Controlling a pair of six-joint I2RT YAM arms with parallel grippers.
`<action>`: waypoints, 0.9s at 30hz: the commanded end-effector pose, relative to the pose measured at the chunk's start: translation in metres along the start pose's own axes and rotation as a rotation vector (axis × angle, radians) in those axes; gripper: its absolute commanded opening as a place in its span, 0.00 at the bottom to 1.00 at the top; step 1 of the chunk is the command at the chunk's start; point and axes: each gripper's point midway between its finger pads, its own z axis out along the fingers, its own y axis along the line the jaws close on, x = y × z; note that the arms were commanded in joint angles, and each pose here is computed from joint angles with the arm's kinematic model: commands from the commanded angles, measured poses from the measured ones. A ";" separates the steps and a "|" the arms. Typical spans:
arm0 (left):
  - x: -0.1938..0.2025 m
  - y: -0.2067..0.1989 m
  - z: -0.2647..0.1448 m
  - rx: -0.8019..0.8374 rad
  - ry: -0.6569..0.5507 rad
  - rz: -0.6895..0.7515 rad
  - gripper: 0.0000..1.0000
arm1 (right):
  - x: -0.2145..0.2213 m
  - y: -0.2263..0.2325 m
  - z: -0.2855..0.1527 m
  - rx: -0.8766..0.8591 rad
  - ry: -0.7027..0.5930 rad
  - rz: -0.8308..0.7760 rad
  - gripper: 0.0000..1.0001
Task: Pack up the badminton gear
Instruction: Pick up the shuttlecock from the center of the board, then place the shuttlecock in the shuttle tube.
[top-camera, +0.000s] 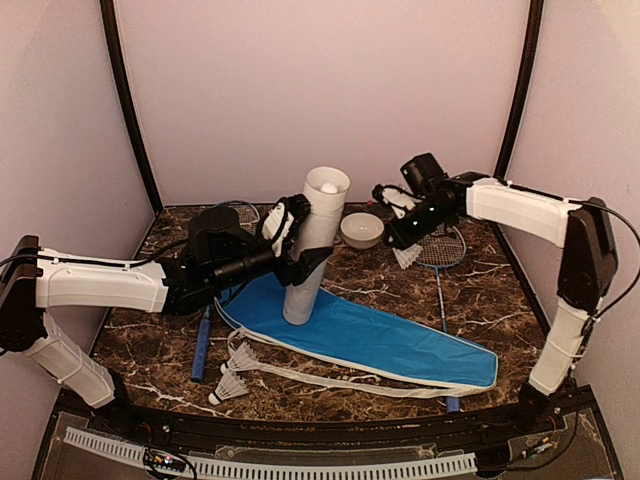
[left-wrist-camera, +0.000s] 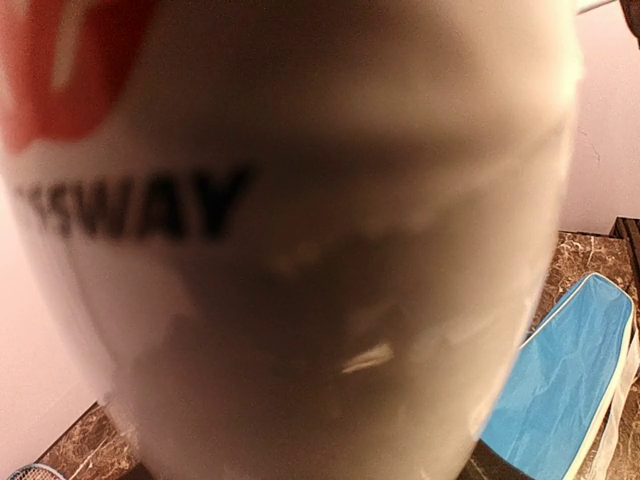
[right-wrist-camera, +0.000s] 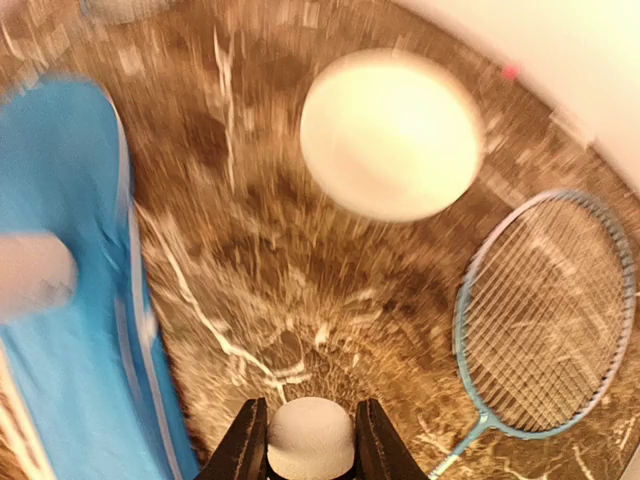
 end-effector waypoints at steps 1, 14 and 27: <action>0.029 -0.004 -0.004 0.017 0.093 -0.036 0.68 | -0.055 0.015 -0.079 -0.129 -0.342 0.100 0.24; 0.031 -0.012 0.000 0.062 0.098 -0.069 0.68 | -0.107 0.067 -0.304 -0.436 -1.072 0.252 0.26; 0.030 -0.014 0.002 0.073 0.101 -0.066 0.68 | -0.151 0.143 -0.366 -0.679 -1.225 0.195 0.25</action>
